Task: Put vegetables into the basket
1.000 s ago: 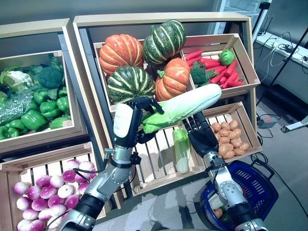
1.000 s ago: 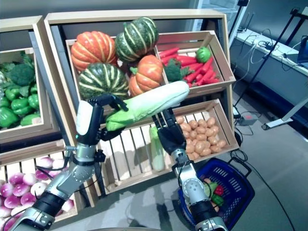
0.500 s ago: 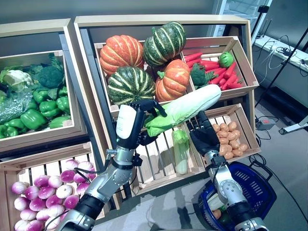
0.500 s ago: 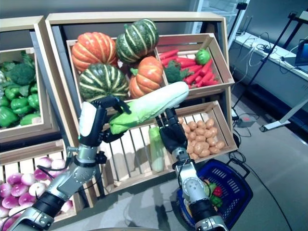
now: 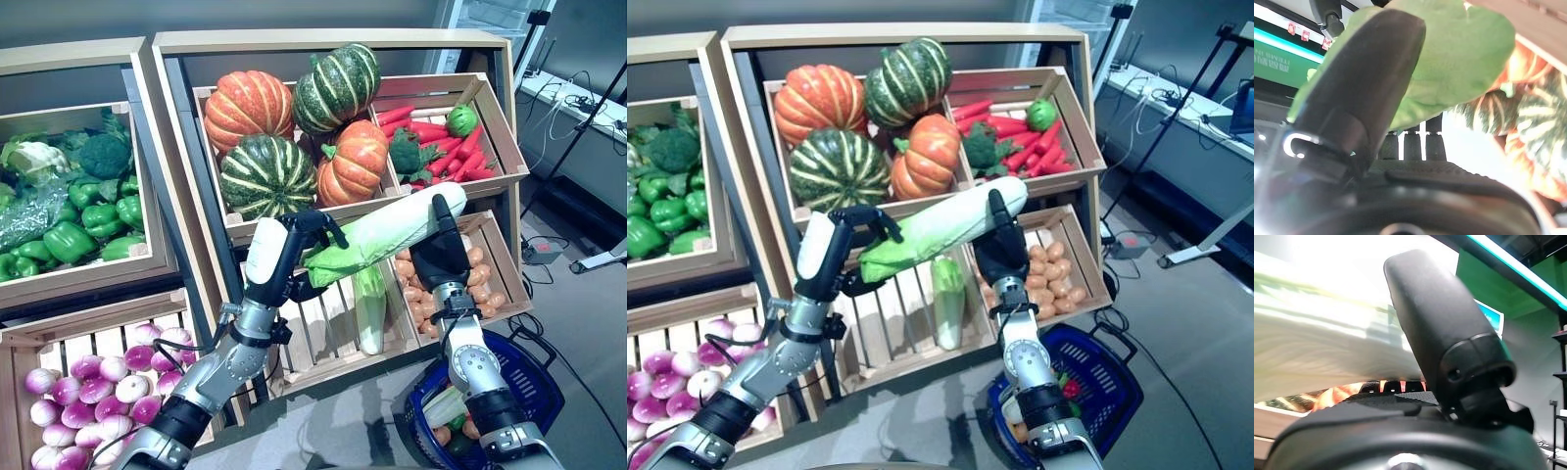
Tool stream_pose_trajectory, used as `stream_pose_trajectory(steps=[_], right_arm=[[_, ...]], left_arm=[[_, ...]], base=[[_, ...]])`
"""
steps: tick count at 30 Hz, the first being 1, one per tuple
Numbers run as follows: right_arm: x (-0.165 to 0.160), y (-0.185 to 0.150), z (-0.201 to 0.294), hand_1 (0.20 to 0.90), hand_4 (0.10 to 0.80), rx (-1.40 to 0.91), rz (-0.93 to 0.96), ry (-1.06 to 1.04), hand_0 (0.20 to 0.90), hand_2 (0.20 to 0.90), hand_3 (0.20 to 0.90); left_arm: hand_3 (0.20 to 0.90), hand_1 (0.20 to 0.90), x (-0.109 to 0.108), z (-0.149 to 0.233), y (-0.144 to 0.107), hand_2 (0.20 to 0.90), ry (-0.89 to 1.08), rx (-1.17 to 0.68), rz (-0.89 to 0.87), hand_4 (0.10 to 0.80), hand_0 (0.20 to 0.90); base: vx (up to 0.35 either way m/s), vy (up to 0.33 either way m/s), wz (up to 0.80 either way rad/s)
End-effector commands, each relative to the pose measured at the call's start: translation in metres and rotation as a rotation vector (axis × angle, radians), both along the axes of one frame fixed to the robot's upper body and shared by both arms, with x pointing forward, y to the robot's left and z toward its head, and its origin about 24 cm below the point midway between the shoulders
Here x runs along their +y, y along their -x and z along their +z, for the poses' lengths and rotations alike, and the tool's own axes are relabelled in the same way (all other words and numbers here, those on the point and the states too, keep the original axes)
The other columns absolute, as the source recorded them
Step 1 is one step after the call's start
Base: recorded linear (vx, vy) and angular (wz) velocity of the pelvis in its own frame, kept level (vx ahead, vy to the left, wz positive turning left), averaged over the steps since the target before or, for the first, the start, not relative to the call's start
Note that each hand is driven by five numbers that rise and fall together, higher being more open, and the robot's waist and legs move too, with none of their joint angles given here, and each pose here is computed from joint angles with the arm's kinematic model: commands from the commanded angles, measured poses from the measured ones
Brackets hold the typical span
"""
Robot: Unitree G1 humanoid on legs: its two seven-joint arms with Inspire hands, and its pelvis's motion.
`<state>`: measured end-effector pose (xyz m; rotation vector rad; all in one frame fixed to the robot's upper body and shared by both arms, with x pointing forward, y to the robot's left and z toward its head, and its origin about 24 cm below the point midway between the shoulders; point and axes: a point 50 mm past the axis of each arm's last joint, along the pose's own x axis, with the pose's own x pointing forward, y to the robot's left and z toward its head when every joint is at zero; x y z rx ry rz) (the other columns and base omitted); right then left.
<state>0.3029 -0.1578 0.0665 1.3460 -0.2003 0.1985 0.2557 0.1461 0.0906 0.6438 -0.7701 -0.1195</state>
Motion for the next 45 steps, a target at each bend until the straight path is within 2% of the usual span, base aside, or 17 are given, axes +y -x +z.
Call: stream_pose_trajectory(steps=[1,5,9,10,11,13,19,28,30,37,40,42,45], right_arm=[[-0.024,-0.023,0.100,0.900,0.800,-0.375,-0.177,0.181,0.900,0.900,0.900],[-0.032,-0.028,0.097,0.900,0.800,-0.370,-0.155,0.198,0.900,0.900,0.900],[-0.024,-0.029,0.085,0.900,0.800,-0.350,-0.053,0.183,0.900,0.900,0.900],[-0.023,-0.029,0.084,0.446,0.497,-0.350,-0.045,0.179,0.446,0.446,0.446],[-0.018,-0.028,0.081,0.300,0.400,-0.354,-0.012,0.184,0.300,0.300,0.300],[-0.011,-0.025,0.072,0.300,0.400,-0.371,0.064,0.201,0.300,0.300,0.300],[0.000,-0.021,0.067,0.300,0.400,-0.374,0.117,0.225,0.300,0.300,0.300],[0.001,-0.024,0.066,0.300,0.400,-0.342,0.091,0.241,0.300,0.300,0.300],[-0.001,-0.025,0.066,0.300,0.400,-0.338,0.083,0.252,0.300,0.300,0.300],[-0.023,-0.025,0.057,0.300,0.400,-0.258,-0.014,0.415,0.300,0.300,0.300],[-0.032,-0.024,0.049,0.300,0.400,-0.209,-0.041,0.471,0.300,0.300,0.300],[-0.047,-0.019,0.033,0.300,0.400,-0.127,-0.062,0.526,0.300,0.300,0.300],[-0.067,-0.013,0.016,0.300,0.400,-0.031,-0.106,0.560,0.300,0.300,0.300]], left_arm=[[0.300,0.300,-0.014,0.033,-0.001,0.300,0.017,-0.119,-0.215,0.400,0.300],[0.300,0.300,-0.018,0.030,0.003,0.300,0.018,-0.093,-0.262,0.400,0.300],[0.300,0.300,-0.021,0.031,0.005,0.300,0.039,-0.105,-0.269,0.400,0.300],[0.300,0.300,-0.021,0.030,0.005,0.300,0.041,-0.106,-0.269,0.400,0.300],[0.300,0.300,-0.022,0.032,0.005,0.300,0.046,-0.116,-0.270,0.400,0.300],[0.300,0.300,-0.023,0.035,0.005,0.300,0.052,-0.134,-0.278,0.400,0.300],[0.300,0.300,-0.026,0.040,0.004,0.300,0.057,-0.158,-0.284,0.400,0.300],[0.300,0.300,-0.026,0.038,0.000,0.300,0.067,-0.137,-0.250,0.400,0.300],[0.900,0.900,-0.025,0.037,-0.002,0.900,0.058,-0.120,-0.236,0.800,0.900],[0.900,0.900,-0.007,0.018,-0.014,0.900,0.131,0.080,-0.137,0.800,0.900],[0.900,0.900,0.003,0.003,-0.018,0.900,0.177,0.219,-0.096,0.800,0.900],[0.900,0.900,0.016,-0.023,-0.018,0.900,0.268,0.405,-0.036,0.800,0.900],[0.900,0.900,0.026,-0.042,-0.015,0.900,0.327,0.523,0.014,0.800,0.900]], base=[[0.000,0.000,0.00],[-0.018,0.000,0.00],[0.010,0.000,0.00],[0.000,0.000,0.00],[0.036,-0.018,-0.02],[0.018,-0.008,0.00],[0.000,0.000,0.00],[0.000,0.000,0.00],[0.000,0.000,0.00],[-0.005,0.000,0.00],[-0.002,0.002,-0.01],[0.000,0.000,0.00],[0.000,0.000,0.00]])
